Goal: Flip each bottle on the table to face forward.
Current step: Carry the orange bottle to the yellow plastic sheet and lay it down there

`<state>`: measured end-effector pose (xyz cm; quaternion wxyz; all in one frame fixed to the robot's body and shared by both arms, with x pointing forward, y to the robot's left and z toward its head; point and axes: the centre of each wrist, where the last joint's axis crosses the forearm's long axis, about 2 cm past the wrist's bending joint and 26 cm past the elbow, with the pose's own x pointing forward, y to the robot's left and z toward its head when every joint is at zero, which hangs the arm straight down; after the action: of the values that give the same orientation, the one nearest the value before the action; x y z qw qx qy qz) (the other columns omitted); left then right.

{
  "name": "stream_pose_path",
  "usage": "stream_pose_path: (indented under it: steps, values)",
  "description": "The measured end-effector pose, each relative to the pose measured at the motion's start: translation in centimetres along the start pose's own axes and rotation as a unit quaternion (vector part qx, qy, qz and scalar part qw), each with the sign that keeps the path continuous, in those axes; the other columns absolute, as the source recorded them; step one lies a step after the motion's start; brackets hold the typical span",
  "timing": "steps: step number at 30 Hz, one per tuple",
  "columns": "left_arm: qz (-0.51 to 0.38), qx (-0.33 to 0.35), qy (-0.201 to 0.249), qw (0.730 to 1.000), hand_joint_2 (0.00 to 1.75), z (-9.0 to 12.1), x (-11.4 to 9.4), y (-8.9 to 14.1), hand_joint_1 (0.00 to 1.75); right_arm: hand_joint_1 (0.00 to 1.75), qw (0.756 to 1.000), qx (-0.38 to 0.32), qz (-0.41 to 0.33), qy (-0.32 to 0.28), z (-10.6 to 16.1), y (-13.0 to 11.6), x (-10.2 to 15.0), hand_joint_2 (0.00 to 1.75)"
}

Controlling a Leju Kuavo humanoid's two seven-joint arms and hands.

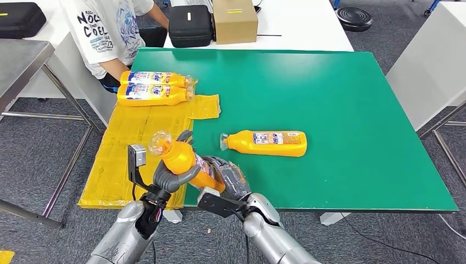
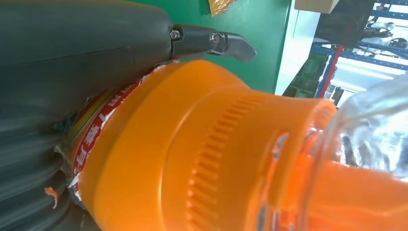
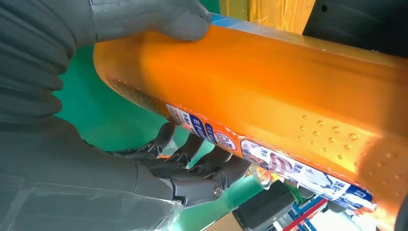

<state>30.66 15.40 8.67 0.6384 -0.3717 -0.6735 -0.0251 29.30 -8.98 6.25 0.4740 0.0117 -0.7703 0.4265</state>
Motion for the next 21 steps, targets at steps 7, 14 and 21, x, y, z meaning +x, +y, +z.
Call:
stream_pose_path:
  steps: [7, 14, 21]
  values:
    - [0.007, 0.009, -0.015, 1.000, 1.75, 0.20, -0.19, -0.03, 1.75, 1.37, 1.000, 0.000, -0.007, -0.004, -0.11, 0.03, -0.01, 1.75]
    - [0.021, 0.012, -0.051, 0.998, 1.75, 0.56, -0.18, -0.34, 1.75, 0.00, 1.000, 0.003, -0.008, -0.011, -0.39, 0.17, 0.30, 1.75]
    - [0.032, 0.008, -0.077, 0.997, 1.75, 0.32, 0.41, -0.79, 1.75, 0.00, 1.000, 0.009, -0.010, -0.017, -0.70, 0.63, 0.84, 0.00]
